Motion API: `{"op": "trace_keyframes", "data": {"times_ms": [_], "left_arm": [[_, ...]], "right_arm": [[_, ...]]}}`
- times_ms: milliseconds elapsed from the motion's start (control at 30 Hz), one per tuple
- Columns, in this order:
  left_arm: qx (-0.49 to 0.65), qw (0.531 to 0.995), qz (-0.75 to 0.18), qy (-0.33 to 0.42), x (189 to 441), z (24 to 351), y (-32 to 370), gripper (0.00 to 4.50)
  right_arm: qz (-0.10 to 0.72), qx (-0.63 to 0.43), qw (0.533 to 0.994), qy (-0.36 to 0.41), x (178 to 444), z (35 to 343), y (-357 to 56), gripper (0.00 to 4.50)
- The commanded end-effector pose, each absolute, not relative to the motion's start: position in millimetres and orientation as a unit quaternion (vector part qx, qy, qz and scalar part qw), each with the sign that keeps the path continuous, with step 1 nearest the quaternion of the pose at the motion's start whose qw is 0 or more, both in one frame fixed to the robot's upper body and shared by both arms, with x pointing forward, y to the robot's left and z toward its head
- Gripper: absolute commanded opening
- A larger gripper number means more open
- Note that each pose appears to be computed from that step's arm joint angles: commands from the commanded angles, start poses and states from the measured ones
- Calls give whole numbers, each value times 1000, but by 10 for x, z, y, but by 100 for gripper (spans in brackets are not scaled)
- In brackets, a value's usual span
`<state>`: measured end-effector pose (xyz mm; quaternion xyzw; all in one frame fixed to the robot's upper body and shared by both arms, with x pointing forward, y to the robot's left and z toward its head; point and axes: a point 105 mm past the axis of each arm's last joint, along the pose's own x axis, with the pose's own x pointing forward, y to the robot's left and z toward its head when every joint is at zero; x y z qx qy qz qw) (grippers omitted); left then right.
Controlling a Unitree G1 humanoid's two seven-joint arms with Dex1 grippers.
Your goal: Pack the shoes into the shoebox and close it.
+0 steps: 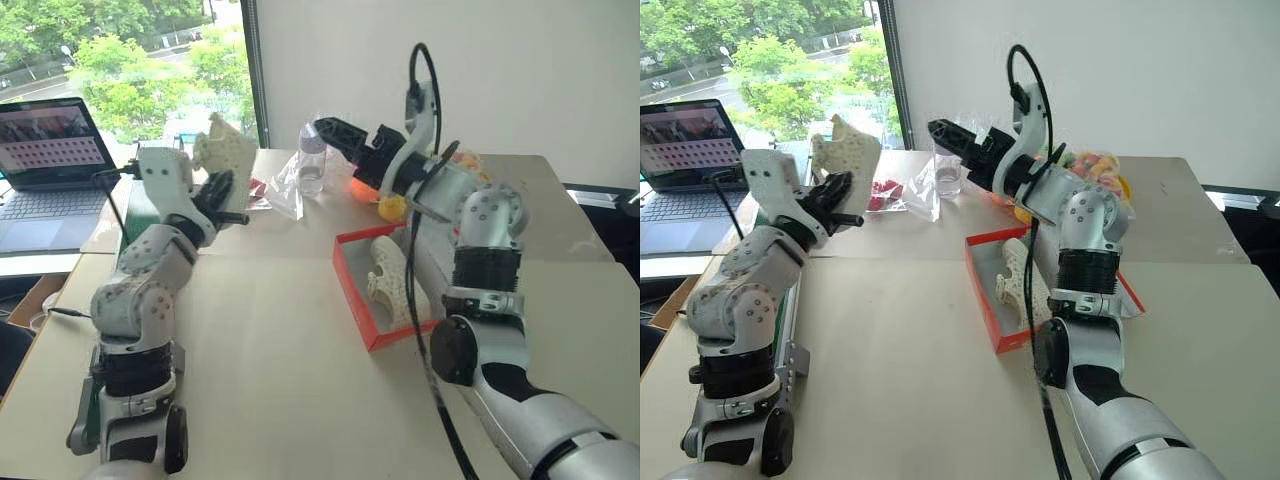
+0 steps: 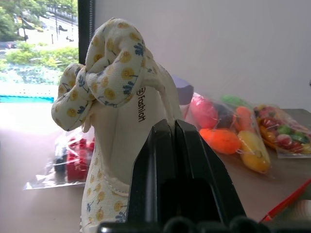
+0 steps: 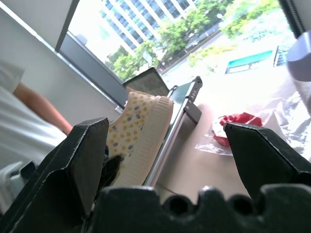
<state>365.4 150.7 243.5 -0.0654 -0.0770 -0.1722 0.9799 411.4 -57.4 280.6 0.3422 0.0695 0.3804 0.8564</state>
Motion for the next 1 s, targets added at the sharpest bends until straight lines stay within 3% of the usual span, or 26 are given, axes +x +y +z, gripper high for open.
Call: {"op": "trace_keyframes", "data": {"times_ms": [33, 300, 533, 1000], "left_arm": [[-58, 964, -225, -130, 3543, 2789, 1237, 4], [-47, 941, -306, -139, 3518, 3001, 864, 4], [-54, 926, -352, -126, 3482, 2951, 609, 4], [-49, 926, -353, -123, 3473, 2890, 616, 4]], "right_arm": [[392, 360, 845, 55, 4079, 2997, -558, 450], [376, 376, 844, 65, 4133, 2944, -571, 450], [371, 376, 847, 60, 4165, 2951, -610, 450], [416, 365, 832, 45, 3958, 3135, -568, 450]]}}
